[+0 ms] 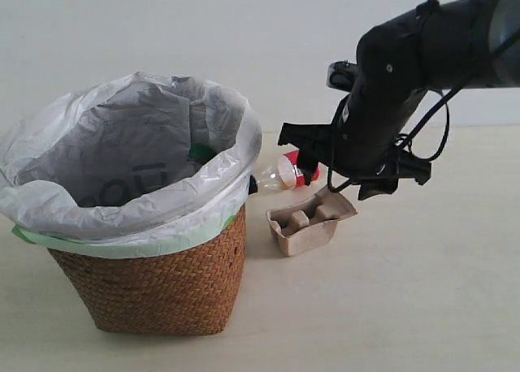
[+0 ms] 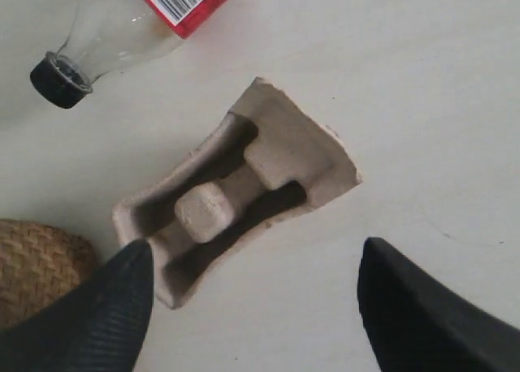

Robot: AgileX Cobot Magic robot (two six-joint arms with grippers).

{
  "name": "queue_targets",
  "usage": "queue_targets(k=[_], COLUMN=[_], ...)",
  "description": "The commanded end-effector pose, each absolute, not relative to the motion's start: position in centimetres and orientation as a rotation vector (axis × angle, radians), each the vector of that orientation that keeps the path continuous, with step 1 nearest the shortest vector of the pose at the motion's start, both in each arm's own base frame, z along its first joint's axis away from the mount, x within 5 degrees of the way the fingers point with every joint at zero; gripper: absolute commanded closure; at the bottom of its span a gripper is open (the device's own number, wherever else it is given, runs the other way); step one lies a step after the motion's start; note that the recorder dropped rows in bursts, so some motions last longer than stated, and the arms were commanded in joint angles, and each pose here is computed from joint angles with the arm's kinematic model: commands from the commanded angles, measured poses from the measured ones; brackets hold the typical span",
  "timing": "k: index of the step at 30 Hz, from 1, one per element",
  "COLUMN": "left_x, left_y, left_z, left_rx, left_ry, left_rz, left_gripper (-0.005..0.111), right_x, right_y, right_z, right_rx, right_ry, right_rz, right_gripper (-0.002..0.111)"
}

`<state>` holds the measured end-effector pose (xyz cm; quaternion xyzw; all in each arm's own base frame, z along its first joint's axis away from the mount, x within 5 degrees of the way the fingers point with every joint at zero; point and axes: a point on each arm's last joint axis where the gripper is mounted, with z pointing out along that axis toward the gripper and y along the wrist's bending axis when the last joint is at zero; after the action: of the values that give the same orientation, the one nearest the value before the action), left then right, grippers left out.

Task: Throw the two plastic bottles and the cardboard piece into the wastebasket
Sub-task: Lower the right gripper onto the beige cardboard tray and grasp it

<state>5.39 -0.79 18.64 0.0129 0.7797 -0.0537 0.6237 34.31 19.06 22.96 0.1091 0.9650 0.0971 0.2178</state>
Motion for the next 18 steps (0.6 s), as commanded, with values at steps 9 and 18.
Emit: queue_targets(k=[9, 18], left_x=[5.4, 5.4], left_y=[-0.8, -0.8], left_z=[18.6, 18.6], left_rx=[0.02, 0.02], left_ry=[1.79, 1.79], left_rz=[-0.125, -0.125], left_gripper=[0.101, 0.101], right_x=[36.1, 36.6], right_y=[20.5, 21.1], right_z=[18.1, 16.1], right_rx=[0.451, 0.671], right_ry=[2.661, 2.63], right_rz=[0.374, 0.442], right_gripper=[0.046, 0.046])
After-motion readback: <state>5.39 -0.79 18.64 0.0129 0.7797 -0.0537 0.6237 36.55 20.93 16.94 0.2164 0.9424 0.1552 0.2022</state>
